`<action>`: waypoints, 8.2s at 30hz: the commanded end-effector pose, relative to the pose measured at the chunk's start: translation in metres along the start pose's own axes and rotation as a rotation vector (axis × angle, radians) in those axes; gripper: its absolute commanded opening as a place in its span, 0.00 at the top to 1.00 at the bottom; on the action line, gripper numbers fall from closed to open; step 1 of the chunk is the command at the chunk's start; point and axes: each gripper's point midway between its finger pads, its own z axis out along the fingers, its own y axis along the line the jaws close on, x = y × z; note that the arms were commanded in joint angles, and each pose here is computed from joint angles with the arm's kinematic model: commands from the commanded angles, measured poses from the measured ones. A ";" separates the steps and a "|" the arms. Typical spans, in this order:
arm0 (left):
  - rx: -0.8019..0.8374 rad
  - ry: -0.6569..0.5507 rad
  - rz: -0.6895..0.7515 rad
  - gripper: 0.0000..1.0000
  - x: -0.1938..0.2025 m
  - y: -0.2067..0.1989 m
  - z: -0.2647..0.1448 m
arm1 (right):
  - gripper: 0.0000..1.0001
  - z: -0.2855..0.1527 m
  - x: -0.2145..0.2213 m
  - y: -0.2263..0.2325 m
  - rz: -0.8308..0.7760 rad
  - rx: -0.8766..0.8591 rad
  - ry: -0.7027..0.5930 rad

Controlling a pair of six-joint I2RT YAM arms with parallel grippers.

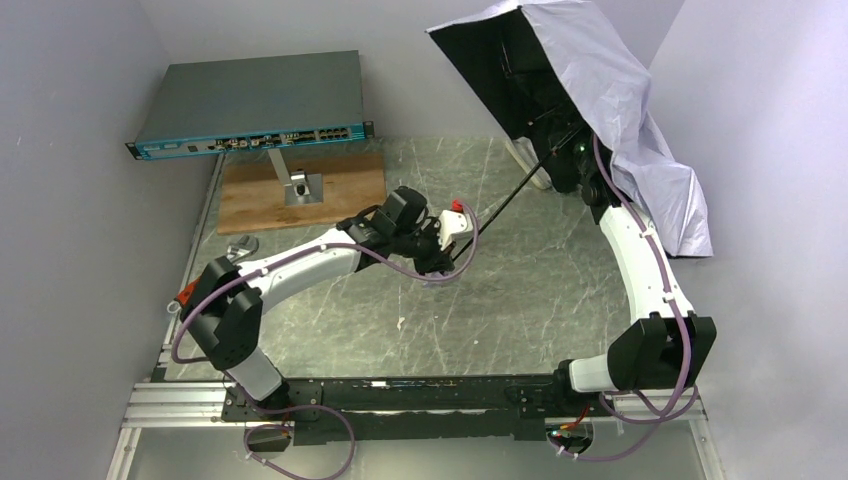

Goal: Open the umbrella

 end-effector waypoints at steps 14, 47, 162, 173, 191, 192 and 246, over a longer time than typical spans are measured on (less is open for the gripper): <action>0.270 0.191 0.035 1.00 0.052 -0.078 -0.044 | 1.00 -0.122 -0.266 0.096 0.053 -0.387 -0.959; 0.106 -0.572 -0.227 0.17 -0.263 -0.017 -0.089 | 1.00 -0.134 -0.105 0.123 0.362 -0.677 -0.139; 0.224 -0.403 -0.369 1.00 -0.215 -0.036 -0.105 | 0.53 -0.087 -0.101 0.096 -2.090 0.009 -1.226; 0.224 -0.398 -0.356 1.00 -0.208 -0.040 -0.118 | 0.72 -0.064 -0.114 0.056 -2.145 0.061 -1.120; 0.234 -0.383 -0.364 1.00 -0.208 -0.043 -0.116 | 0.49 -0.108 -0.061 0.081 -2.119 -0.312 -1.212; 0.235 -0.383 -0.361 1.00 -0.208 -0.044 -0.115 | 0.49 -0.110 -0.060 0.084 -2.126 -0.314 -1.230; 0.001 0.261 -0.271 0.57 0.006 -0.052 -0.104 | 1.00 -0.078 -0.139 0.070 -2.216 0.032 -1.307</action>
